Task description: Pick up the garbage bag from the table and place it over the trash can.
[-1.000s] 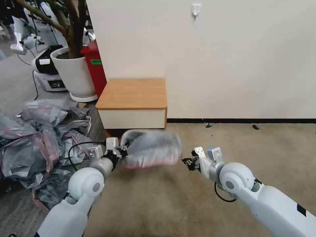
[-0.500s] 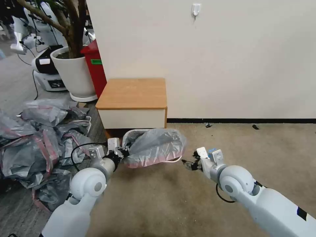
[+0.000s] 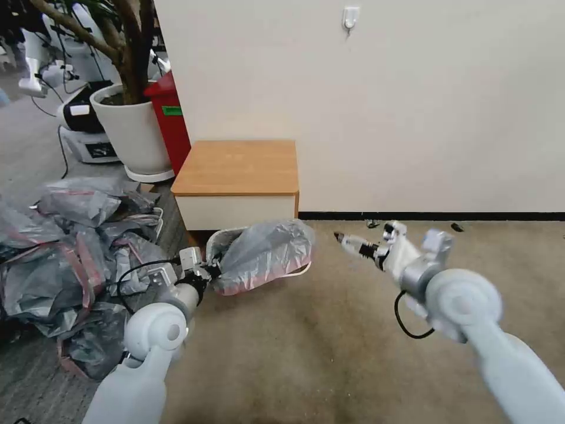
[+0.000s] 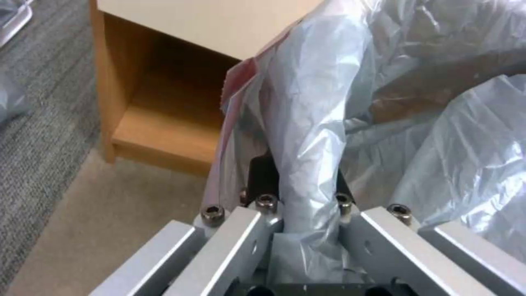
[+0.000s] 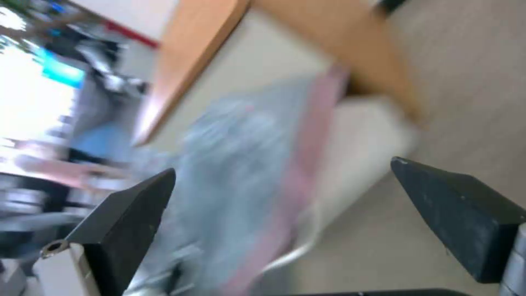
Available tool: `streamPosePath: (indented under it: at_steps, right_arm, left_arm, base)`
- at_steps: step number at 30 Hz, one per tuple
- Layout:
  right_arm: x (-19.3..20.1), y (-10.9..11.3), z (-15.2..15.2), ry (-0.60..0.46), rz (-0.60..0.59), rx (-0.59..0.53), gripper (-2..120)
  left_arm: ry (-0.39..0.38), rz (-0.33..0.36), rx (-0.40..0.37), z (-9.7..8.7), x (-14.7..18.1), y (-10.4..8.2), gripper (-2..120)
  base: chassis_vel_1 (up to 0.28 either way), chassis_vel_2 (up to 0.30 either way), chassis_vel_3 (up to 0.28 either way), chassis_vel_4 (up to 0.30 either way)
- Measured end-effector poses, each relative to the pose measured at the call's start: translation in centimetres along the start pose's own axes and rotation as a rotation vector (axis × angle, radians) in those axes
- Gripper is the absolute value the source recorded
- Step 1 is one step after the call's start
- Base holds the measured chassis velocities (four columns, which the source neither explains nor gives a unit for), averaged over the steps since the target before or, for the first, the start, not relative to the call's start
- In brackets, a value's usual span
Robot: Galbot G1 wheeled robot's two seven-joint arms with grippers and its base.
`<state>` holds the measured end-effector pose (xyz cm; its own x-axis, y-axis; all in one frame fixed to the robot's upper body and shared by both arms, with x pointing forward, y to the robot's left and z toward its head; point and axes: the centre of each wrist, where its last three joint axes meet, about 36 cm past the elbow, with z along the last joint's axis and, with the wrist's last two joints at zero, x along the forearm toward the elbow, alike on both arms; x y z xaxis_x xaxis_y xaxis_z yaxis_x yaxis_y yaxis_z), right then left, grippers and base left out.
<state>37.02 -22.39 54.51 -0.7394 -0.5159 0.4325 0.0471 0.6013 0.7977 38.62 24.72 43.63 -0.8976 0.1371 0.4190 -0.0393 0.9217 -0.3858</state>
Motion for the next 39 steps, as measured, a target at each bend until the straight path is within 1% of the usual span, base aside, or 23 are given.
streamPosePath:
  at_steps: [1,4,6,7,9,17,31,33,39]
  right_arm:
    - [0.0,0.0,0.0,0.0,0.0,0.0,100]
    - [-0.3,0.8,2.2,0.054,-0.06,-0.121,100]
    - [-0.4,0.8,2.5,0.062,-0.063,-0.129,100]
    - [-0.7,0.9,3.3,0.087,-0.069,-0.151,100]
    - [-1.1,0.9,3.8,0.104,-0.074,-0.165,99]
    - [-2.2,1.4,3.8,0.104,-0.076,-0.157,98]
    - [-4.3,0.9,4.1,0.098,-0.025,-0.132,98]
    - [-3.7,1.2,4.2,0.089,-0.03,-0.112,98]
    - [-3.4,1.3,4.0,0.085,-0.031,-0.101,98]
  left_arm:
    - [0.0,0.0,0.0,0.0,0.0,0.0,2]
    - [-0.003,-0.005,0.0,0.2,0.0,-0.1,2]
    - [-0.003,-0.006,-0.001,0.2,0.0,-0.1,2]
    - [-0.004,-0.01,-0.004,0.3,0.0,-0.1,2]
    - [-0.002,-0.015,-0.009,0.6,0.1,-0.1,2]
    - [-0.003,-0.014,-0.02,1.1,0.4,-0.4,2]
    - [0.001,-0.004,-0.022,1.4,0.5,-0.9,2]
    - [0.0,-0.003,-0.024,1.4,0.5,-1.0,2]
    - [0.0,0.0,-0.024,1.4,0.4,-1.0,2]
  base:
    - [0.0,0.0,0.0,0.0]
    - [0.0,0.0,0.0,0.0]
    - [0.0,0.0,0.0,0.0]
    - [0.0,0.0,0.0,0.0]
    - [0.0,0.0,0.0,0.0]
    - [0.0,0.0,0.0,0.0]
    - [0.0,0.0,0.0,0.0]
    - [0.0,0.0,0.0,0.0]
    - [0.0,0.0,0.0,0.0]
